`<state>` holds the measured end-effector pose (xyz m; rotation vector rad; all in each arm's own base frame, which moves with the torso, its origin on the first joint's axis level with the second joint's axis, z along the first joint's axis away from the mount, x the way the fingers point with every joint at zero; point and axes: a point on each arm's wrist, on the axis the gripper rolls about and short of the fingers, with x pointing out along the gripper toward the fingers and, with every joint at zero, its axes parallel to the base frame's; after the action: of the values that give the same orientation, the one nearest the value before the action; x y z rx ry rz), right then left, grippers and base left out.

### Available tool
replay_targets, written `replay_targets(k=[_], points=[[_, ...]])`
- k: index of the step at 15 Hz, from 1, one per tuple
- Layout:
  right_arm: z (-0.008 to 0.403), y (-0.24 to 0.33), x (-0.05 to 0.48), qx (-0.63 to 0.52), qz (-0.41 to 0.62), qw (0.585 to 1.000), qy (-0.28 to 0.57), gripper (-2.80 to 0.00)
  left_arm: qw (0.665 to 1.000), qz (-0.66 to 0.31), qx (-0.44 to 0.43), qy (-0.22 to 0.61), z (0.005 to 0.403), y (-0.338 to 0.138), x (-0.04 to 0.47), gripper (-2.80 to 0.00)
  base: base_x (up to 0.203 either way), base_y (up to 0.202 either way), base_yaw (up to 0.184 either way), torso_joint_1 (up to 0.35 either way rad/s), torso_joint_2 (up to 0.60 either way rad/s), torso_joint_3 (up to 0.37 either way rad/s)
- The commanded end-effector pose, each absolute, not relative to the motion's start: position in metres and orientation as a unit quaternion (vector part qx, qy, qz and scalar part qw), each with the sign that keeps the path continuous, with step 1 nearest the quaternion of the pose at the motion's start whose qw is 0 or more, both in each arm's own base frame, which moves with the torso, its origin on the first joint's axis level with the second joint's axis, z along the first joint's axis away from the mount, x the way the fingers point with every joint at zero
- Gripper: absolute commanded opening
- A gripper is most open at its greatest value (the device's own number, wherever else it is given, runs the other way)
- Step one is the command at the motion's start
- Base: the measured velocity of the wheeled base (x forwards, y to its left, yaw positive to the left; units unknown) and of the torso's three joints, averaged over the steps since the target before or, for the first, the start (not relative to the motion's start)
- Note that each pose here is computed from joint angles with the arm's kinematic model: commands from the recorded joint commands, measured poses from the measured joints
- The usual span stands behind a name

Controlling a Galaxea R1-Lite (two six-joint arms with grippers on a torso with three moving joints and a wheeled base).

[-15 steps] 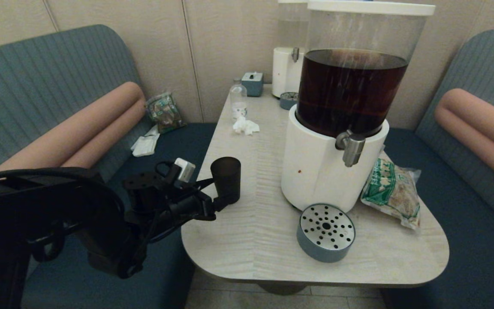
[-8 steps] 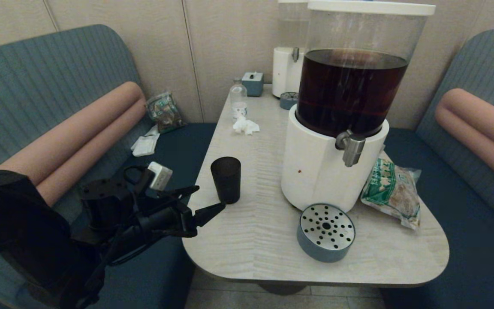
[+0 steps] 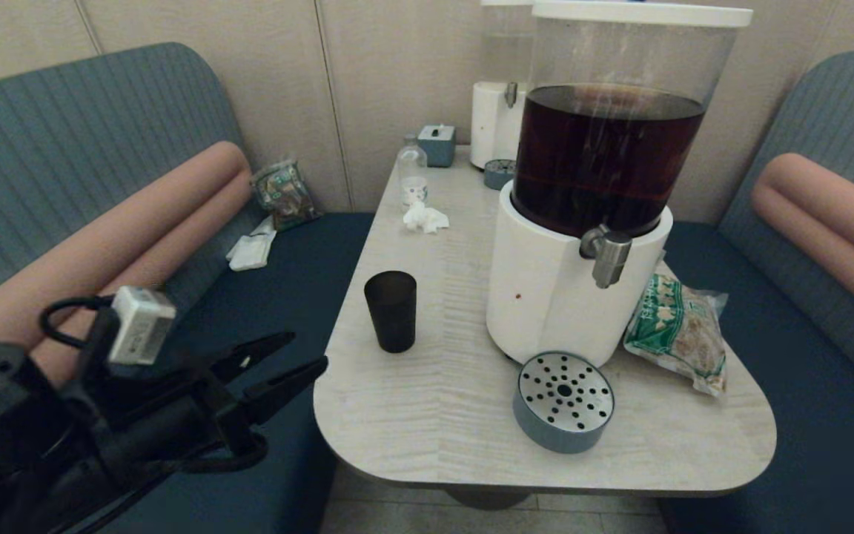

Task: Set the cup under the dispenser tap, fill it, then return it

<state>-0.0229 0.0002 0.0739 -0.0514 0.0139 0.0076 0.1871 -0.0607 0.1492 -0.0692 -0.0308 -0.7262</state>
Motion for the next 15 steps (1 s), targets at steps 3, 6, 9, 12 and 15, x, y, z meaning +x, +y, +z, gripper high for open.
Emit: replay_targets(k=[3,6,9,12,15], points=[[0.074,0.000,-0.023,-0.026,0.004,1.000,0.008,-2.80,0.937,-0.311,-0.034,-0.154,0.189,-0.036,0.106,-2.80,0.000,0.000,0.000,0.000,0.00,0.000],[0.074,0.000,-0.023,-0.026,0.004,1.000,0.008,-2.80,0.947,-0.236,-0.041,-0.214,0.196,-0.018,0.069,-2.80,0.000,0.000,0.000,0.000,0.00,0.000],[0.074,0.000,-0.023,-0.026,0.004,1.000,0.008,-2.80,0.944,-0.198,-0.034,-0.263,0.191,-0.009,0.027,-2.80,0.000,0.000,0.000,0.000,0.00,0.000],[0.074,0.000,-0.023,-0.026,0.004,1.000,0.008,-2.80,0.953,-0.179,-0.029,-0.244,0.175,-0.005,-0.011,-2.80,0.000,0.000,0.000,0.000,0.00,0.000],[0.074,0.000,-0.023,-0.027,0.004,1.000,0.008,-2.80,0.978,-0.140,-0.009,-0.153,0.138,-0.005,-0.037,-2.80,0.000,0.000,0.000,0.000,0.00,0.000]])
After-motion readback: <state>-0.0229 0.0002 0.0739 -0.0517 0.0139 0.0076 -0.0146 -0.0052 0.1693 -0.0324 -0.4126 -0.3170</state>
